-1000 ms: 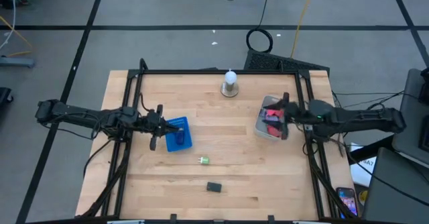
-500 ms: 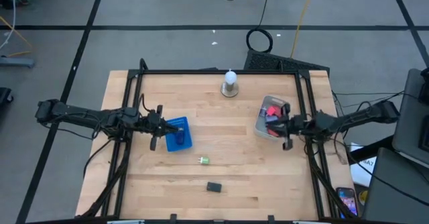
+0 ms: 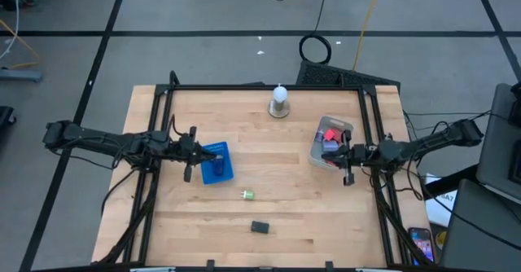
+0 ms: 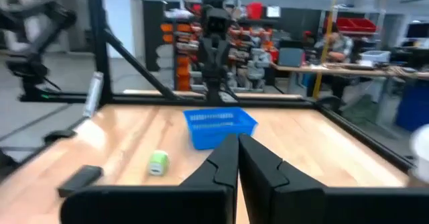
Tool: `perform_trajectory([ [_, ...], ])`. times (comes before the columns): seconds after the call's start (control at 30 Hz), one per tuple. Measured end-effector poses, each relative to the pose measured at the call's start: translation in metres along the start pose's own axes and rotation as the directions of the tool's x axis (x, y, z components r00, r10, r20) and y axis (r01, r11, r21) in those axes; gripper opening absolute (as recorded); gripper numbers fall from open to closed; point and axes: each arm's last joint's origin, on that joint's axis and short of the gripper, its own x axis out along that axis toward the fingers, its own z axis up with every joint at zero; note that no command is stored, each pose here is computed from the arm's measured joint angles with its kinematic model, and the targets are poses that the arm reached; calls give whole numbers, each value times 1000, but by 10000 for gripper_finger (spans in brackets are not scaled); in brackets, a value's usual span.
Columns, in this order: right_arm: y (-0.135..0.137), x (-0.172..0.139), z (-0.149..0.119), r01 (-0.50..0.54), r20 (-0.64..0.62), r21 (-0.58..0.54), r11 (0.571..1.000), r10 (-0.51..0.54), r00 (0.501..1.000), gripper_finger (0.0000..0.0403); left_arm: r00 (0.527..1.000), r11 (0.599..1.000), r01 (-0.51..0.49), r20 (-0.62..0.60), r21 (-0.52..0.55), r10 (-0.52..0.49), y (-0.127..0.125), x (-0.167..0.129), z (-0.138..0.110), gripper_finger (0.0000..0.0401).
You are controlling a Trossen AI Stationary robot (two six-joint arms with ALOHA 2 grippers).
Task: Pick & Place Office items
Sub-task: Put the black digital timer into the blue bin
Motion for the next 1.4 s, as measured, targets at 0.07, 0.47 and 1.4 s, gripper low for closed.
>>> perform_trajectory([
  [0.07,-2,-2,0,35,-9,-18,999,-35,999,2,1000,1000,-24,-7,12,24,1,0,-1,21],
  [0.47,-13,-19,2,80,16,8,997,-80,997,1,1000,999,26,-17,-41,-27,-10,5,-3,20],
  [1.4,-13,-16,-5,79,-51,70,994,-76,996,4,752,970,238,-621,-57,-221,-134,211,4,174],
])
